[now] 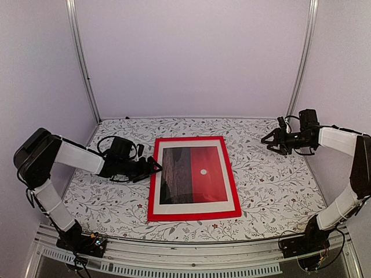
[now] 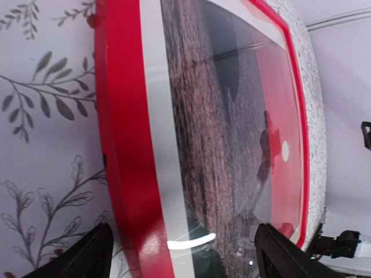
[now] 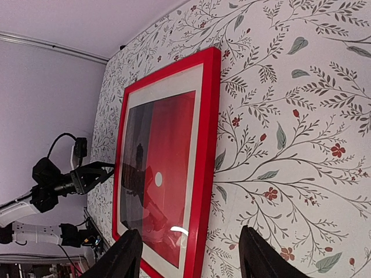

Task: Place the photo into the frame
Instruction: Place the photo frame at the center of the board, then reset both arms

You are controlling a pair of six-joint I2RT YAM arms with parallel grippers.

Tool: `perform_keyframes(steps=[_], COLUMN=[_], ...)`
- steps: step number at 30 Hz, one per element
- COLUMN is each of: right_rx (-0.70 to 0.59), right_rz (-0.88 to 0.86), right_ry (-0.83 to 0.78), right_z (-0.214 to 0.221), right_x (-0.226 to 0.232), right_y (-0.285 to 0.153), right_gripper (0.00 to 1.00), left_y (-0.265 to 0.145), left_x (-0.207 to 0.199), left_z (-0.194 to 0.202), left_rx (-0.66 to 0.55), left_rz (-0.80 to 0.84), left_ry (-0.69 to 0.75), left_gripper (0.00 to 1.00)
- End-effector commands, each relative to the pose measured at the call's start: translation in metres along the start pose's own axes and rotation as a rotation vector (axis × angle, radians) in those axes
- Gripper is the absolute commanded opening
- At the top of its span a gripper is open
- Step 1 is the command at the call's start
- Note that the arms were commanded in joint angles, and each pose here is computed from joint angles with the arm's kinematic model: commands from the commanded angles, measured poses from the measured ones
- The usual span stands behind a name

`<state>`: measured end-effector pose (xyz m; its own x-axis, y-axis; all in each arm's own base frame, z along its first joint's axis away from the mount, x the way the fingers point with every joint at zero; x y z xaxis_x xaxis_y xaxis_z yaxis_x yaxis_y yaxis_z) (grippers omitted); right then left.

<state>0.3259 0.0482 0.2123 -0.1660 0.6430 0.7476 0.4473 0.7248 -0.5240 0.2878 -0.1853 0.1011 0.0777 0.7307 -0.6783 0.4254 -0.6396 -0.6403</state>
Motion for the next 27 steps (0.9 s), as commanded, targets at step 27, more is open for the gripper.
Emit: perform_keyframes(steps=[27], right_rx=[-0.369], right_rz=[0.516], right_ry=[-0.481], right_z=[0.013], right_x=[0.080], right_y=[-0.007], right_gripper=[0.99], left_y=[-0.229], left_x=[-0.081], left_z=[-0.067], left_rx=[-0.758], left_rz=[-0.465], left_ry=[0.440], left_gripper=[1.00])
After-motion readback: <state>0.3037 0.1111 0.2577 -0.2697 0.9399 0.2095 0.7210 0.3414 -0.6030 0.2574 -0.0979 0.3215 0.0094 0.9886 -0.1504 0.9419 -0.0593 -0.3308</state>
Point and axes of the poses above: each gripper's point midway between its finger pads, its own y axis out along the fingers, its own x axis along the line the jaws close on, z = x × y, the point moved 10 cm from there along -y, back along the fingers
